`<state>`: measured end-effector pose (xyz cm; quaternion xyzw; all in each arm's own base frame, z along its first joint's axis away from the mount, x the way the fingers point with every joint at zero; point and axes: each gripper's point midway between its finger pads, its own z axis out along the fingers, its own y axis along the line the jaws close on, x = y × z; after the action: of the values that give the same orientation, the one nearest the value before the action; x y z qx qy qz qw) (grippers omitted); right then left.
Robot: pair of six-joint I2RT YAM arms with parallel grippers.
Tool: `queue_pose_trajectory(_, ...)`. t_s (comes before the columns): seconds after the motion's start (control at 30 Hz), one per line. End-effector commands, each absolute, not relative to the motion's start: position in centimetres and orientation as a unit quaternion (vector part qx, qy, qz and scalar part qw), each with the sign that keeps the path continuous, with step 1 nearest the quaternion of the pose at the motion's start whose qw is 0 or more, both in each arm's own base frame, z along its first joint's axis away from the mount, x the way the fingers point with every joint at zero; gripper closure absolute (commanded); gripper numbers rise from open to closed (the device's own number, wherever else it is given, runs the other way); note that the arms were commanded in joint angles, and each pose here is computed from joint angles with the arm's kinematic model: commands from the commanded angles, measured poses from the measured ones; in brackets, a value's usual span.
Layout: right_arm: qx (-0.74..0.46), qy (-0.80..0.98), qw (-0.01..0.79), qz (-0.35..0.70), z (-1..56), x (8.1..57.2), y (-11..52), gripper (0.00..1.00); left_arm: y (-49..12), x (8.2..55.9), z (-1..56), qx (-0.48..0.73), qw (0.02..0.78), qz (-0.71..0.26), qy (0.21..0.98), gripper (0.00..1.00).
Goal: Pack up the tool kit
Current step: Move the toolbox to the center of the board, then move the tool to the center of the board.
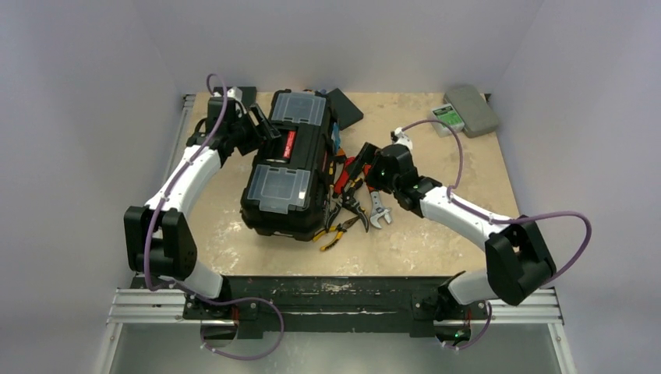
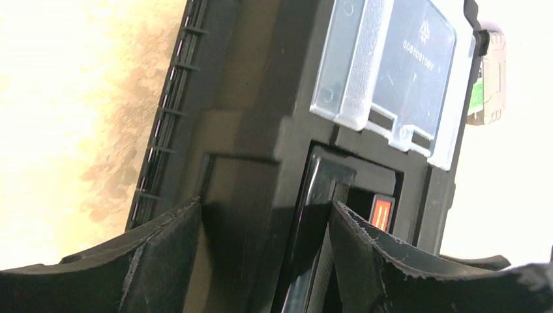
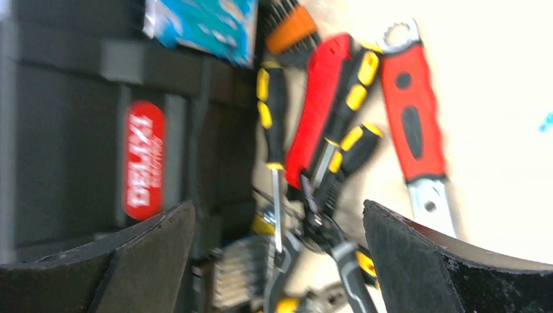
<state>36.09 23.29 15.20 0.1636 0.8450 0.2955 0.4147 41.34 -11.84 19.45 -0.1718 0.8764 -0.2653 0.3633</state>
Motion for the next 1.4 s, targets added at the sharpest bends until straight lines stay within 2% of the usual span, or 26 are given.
queue_pose_trajectory(0.0, 0.141, 0.901, 0.380, 0.155, 10.6, 31.9, 18.3, 0.01, -17.5, 38.7, 17.9, -0.132, 0.264, -0.323, 0.899, 0.32)
queue_pose_trajectory(0.17, 0.087, 0.912, 0.385, 0.112, 10.4, 28.5, 18.2, 0.02, -14.6, 39.0, 20.8, -0.110, 0.299, -0.277, 0.907, 0.29)
queue_pose_trajectory(0.3, 0.021, 0.922, 0.378, 0.082, 9.9, 25.7, 20.0, 0.02, -12.3, 38.1, 22.8, -0.076, 0.286, -0.229, 0.927, 0.26)
queue_pose_trajectory(0.47, -0.018, 0.935, 0.353, 0.020, 7.8, 25.3, 20.3, 0.01, -10.7, 37.0, 26.1, -0.046, 0.306, -0.192, 0.931, 0.13)
queue_pose_trajectory(0.77, -0.055, 0.935, 0.346, -0.064, 6.1, 28.4, 20.8, 0.01, -9.0, 35.9, 27.5, -0.040, 0.372, -0.160, 0.913, 0.10)
queue_pose_trajectory(1.0, -0.019, 0.952, 0.304, -0.015, 2.9, 31.6, 21.1, 0.01, -7.7, 33.7, 25.3, -0.039, 0.408, -0.137, 0.902, 0.10)
queue_pose_trajectory(1.17, 0.016, 0.958, 0.283, -0.043, 1.2, 34.4, 18.8, 0.01, -7.9, 32.9, 26.8, -0.022, 0.443, -0.142, 0.885, 0.10)
queue_pose_trajectory(1.37, 0.085, 0.960, 0.264, -0.017, 0.3, 38.7, 15.2, 0.01, -7.8, 32.6, 27.0, -0.018, 0.449, -0.137, 0.883, 0.10)
